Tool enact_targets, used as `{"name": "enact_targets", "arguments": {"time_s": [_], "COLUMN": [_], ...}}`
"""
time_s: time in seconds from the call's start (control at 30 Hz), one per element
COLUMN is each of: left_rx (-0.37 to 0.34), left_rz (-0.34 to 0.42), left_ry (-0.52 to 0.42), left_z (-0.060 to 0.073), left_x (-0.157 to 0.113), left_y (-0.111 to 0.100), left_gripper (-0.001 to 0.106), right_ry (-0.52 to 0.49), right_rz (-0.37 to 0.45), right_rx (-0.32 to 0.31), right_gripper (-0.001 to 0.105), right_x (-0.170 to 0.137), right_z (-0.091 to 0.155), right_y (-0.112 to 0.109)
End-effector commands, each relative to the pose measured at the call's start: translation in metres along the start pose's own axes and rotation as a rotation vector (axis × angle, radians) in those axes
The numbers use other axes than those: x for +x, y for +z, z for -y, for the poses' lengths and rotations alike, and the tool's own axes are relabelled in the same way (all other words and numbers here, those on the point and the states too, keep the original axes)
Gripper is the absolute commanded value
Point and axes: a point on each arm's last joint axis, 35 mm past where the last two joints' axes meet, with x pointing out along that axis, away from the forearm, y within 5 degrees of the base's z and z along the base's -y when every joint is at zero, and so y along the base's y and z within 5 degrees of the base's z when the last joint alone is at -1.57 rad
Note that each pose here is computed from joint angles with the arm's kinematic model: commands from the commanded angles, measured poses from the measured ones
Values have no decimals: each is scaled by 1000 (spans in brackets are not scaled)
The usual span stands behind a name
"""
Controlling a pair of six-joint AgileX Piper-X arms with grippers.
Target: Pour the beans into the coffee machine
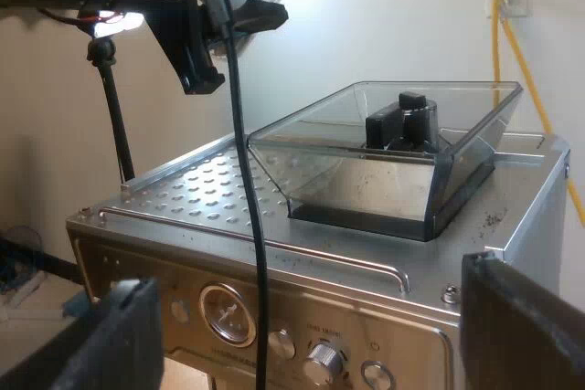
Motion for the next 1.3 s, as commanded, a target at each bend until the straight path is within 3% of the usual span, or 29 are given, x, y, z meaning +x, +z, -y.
{"name": "enact_targets", "arguments": {"time_s": [0.03, 0.13, 0.2, 0.3, 0.43, 0.5, 0.67, 0.83, 1.1, 1.3], "left_rx": [1, 62, 202, 349, 423, 493, 623, 689, 855, 953], "left_rz": [18, 23, 32, 43, 48, 47, -2, -1, 9, 29], "left_ry": [18, -5, -28, -48, -64, -71, -45, -45, -32, 25], "left_z": [-1, 9, 21, 33, 42, 47, 48, 48, 47, 42], "left_x": [-1, 3, 7, 10, 14, 17, 19, 19, 19, 19], "left_y": [5, 8, 13, 16, 19, 19, 16, 16, 17, 22], "left_gripper": [28, 28, 28, 28, 28, 28, 28, 28, 28, 28], "right_ry": [-7, -7, -7, -7, -7, -7, -7, -7, -5, -5], "right_rz": [28, 28, 28, 28, 28, 28, 28, 28, 29, 29], "right_rx": [-12, -12, -12, -6, -6, -6, -6, -6, -6, -6], "right_gripper": [69, 69, 69, 69, 69, 69, 69, 69, 69, 69], "right_x": [-2, -2, -2, -2, -2, -2, -2, -2, -2, -2], "right_z": [1, 1, 1, 1, 1, 1, 1, 1, 1, 1], "right_y": [6, 6, 6, 6, 6, 6, 6, 6, 6, 6]}}
